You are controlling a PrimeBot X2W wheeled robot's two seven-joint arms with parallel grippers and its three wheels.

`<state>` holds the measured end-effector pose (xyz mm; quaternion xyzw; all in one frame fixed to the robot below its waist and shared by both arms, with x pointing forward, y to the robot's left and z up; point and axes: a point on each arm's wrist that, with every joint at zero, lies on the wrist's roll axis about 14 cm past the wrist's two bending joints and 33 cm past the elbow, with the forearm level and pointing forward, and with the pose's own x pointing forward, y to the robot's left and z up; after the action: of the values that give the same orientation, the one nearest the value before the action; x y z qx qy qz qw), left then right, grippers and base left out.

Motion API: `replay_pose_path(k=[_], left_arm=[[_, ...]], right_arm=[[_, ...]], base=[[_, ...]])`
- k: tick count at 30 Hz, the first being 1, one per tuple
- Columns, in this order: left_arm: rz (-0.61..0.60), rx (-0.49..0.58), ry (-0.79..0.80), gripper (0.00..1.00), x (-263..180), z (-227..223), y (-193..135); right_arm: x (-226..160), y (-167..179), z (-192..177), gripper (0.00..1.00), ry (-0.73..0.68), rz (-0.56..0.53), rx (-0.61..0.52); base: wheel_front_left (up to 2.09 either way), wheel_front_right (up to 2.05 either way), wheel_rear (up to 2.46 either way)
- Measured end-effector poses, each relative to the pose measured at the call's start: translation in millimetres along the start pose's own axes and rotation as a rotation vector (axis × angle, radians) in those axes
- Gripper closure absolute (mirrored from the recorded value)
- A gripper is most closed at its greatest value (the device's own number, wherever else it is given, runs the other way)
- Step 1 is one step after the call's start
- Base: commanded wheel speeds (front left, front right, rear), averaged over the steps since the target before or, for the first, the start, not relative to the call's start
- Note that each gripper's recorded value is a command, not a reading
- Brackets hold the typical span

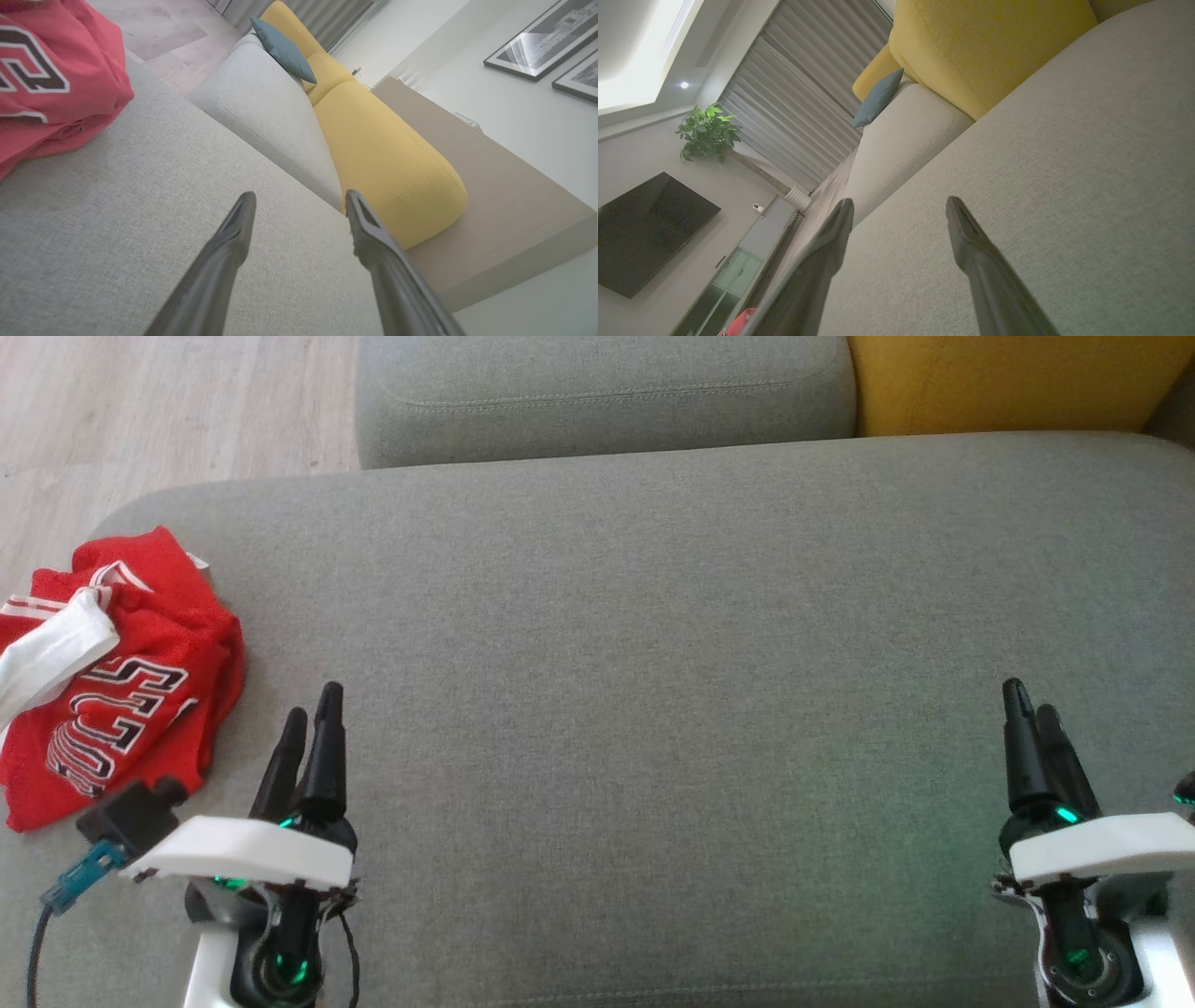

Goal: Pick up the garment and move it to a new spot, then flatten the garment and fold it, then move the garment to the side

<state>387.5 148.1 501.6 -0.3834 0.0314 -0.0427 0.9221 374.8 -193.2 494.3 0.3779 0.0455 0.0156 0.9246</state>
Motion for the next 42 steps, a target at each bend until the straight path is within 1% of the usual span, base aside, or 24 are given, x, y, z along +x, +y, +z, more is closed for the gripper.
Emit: replay_pose_path(k=[6,28,34,42], left_arm=[[0.000,0.056,-0.002,0.00,0,1,0],[-0.001,0.353,-0.006,0.00,-3,-2,4],[-0.020,0.433,-0.009,0.00,-4,-5,0],[-0.025,0.523,-0.011,0.00,-4,-7,1]], right_arm=[[0,1,-1,0.00,0.007,0.002,-0.053],[2,6,-7,0.00,0.027,0.019,-0.322],[2,8,-7,0.00,0.028,0.025,-0.401],[-1,7,-11,0.00,0.040,0.024,-0.477]], base=[[0.00,0.00,0.00],[0.00,0.00,0.00],[0.00,0.00,0.00],[0.00,0.00,0.00]])
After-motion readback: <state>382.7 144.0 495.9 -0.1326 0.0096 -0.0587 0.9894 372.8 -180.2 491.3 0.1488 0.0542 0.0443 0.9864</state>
